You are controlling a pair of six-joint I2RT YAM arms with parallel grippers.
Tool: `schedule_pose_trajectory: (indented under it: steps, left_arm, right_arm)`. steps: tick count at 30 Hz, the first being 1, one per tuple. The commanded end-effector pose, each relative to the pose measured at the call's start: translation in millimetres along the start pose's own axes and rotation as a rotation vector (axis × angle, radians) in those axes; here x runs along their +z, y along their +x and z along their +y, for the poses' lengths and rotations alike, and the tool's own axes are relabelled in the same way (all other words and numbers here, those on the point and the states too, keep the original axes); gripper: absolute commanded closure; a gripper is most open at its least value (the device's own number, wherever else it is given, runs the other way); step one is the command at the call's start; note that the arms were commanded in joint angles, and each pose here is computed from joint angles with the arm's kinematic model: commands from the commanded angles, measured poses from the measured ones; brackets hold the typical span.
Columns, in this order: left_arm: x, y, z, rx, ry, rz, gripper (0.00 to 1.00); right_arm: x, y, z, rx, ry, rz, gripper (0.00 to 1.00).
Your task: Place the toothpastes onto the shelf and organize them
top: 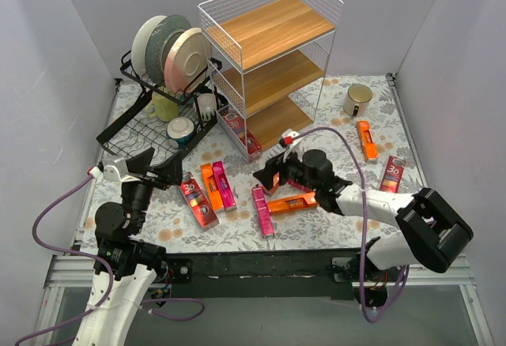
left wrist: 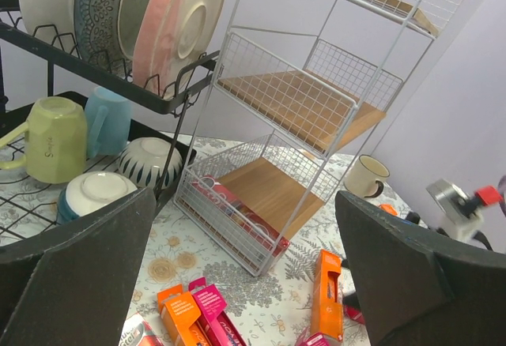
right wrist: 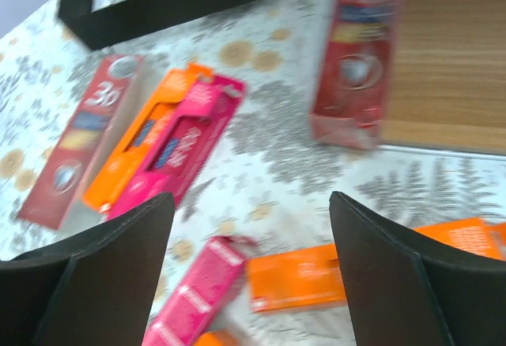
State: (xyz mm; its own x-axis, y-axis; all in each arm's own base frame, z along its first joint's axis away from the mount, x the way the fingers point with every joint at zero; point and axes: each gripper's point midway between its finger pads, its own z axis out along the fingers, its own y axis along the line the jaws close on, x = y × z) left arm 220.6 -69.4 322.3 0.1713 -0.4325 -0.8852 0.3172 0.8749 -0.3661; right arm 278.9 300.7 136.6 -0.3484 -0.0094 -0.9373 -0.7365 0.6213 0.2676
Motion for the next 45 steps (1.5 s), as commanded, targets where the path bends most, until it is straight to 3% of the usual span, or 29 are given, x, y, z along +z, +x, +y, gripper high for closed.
schedule_pose_trajectory:
  steps: [1, 10, 19, 29, 34, 40, 45]
  left_arm:
    - [0, 2, 7, 0.0, -0.037, 0.004, 0.02]
    - [0, -1, 15, -0.01, -0.087, -0.007, 0.02]
    - [-2, -3, 19, -0.014, -0.11, -0.017, 0.02]
    - [-2, -4, 20, -0.016, -0.119, -0.024, 0.02]
    - [-2, -4, 20, -0.016, -0.12, -0.022, 0.02]
    - [-2, -3, 21, -0.016, -0.122, -0.02, 0.02]
    - [-2, -3, 20, -0.016, -0.118, -0.018, 0.02]
  right_arm:
    - [-7, 23, 36, -0.093, 0.048, 0.044, 0.1]
    - [14, 59, 161, -0.249, -0.187, 0.169, 0.05]
    - [44, 93, 206, -0.306, -0.207, 0.336, 0.02]
    - [66, 125, 209, -0.381, -0.133, 0.482, 0.03]
    - [72, 130, 194, -0.422, -0.025, 0.499, 0.08]
    - [54, 130, 153, -0.469, 0.165, 0.527, 0.13]
    - [35, 122, 135, -0.509, 0.188, 0.51, 0.16]
